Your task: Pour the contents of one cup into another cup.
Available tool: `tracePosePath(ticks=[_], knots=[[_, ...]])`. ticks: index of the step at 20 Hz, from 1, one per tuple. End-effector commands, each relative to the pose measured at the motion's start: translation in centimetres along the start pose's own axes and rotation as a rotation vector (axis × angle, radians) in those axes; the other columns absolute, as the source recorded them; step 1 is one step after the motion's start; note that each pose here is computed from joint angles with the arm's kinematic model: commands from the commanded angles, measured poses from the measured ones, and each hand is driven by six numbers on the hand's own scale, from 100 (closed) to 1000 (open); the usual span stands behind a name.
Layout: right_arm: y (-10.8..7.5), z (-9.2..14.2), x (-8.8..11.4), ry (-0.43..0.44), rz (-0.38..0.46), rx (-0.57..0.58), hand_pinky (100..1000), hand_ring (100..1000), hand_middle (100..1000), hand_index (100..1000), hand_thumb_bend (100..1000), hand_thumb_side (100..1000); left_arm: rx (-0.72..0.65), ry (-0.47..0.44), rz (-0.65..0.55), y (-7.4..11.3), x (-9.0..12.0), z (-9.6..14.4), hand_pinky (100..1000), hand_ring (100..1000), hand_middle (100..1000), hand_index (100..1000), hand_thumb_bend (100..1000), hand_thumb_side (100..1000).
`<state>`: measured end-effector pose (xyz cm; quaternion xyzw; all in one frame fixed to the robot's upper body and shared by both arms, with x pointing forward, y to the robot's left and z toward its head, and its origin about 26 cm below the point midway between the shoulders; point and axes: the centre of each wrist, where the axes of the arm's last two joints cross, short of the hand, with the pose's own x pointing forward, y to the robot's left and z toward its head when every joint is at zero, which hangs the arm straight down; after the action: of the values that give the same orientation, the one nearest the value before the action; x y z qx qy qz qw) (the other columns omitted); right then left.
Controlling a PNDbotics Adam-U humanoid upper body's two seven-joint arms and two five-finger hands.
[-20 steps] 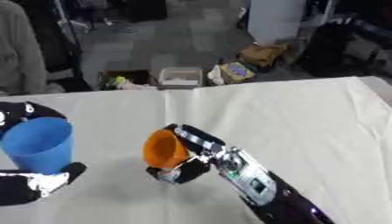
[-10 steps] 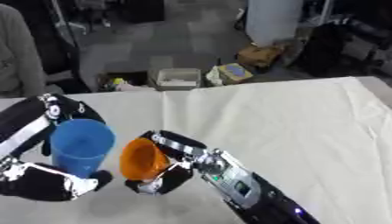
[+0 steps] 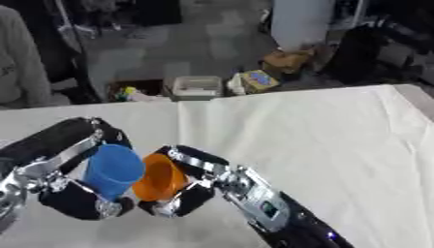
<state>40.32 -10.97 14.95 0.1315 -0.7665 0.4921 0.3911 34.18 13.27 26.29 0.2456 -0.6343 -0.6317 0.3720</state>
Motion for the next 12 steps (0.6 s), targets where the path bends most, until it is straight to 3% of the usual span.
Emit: tracePosePath(ticks=[1,12], knots=[[-0.4,-0.9,1.2,-0.046,0.015,0.007,220,214,197,467,100,100,-0.004,-0.001,-0.028,0.7,0.0,-0.5,100,100,249,647,335,100],[-0.3,-0.8,0.6,-0.024,0.011,0.01,221,215,198,468,100,100,0.006,-0.033,-0.105,2.5,1.4,0.1,100,100,247,650,336,100]])
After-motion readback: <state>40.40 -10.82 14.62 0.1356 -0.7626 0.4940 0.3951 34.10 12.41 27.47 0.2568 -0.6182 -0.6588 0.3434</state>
